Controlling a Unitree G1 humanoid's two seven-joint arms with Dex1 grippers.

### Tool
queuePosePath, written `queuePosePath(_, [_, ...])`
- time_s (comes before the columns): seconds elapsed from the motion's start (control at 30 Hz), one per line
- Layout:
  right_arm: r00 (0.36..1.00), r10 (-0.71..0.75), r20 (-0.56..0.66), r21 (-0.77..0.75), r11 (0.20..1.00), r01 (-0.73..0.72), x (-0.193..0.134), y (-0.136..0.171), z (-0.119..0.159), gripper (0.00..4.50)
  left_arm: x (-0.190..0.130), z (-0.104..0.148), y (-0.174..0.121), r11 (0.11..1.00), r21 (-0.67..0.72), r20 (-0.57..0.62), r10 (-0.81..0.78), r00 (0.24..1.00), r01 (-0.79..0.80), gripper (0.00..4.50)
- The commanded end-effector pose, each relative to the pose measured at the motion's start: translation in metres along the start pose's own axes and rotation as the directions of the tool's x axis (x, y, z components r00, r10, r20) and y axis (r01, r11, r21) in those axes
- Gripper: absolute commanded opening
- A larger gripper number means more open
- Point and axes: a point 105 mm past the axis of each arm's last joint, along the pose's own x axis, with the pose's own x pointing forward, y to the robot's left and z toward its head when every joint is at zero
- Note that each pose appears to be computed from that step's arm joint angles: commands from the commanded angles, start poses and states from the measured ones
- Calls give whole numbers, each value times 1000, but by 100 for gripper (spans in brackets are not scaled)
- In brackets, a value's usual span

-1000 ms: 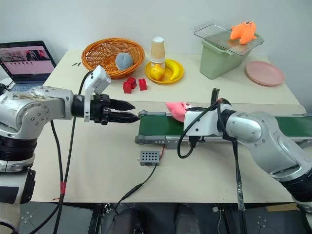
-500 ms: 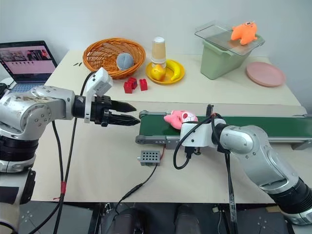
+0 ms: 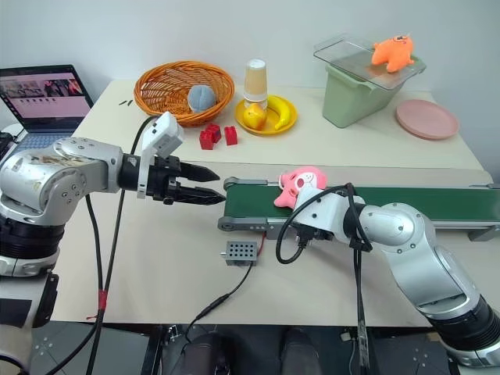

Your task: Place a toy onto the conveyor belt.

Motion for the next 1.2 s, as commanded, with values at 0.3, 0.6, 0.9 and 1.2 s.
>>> queuePosePath(0.3, [998, -26, 65, 33, 999, 24, -20, -14, 25, 445, -4, 15, -2, 998, 61, 38, 7, 999, -9, 328])
queuePosePath(0.6, [952, -50, 301, 454, 885, -97, -55, -42, 52, 445, -14, 20, -5, 991, 130, 109, -26, 994, 11, 328])
queuePosePath(0.9, [960, -176, 217, 639, 769, -3, -85, -63, 9, 445, -24, 18, -8, 972, 231, 222, -2, 975, -50, 328])
queuePosePath(1.2, [959, -241, 147, 602, 791, 107, -92, -73, -12, 445, -35, 2, 4, 971, 126, 311, 155, 938, -202, 328])
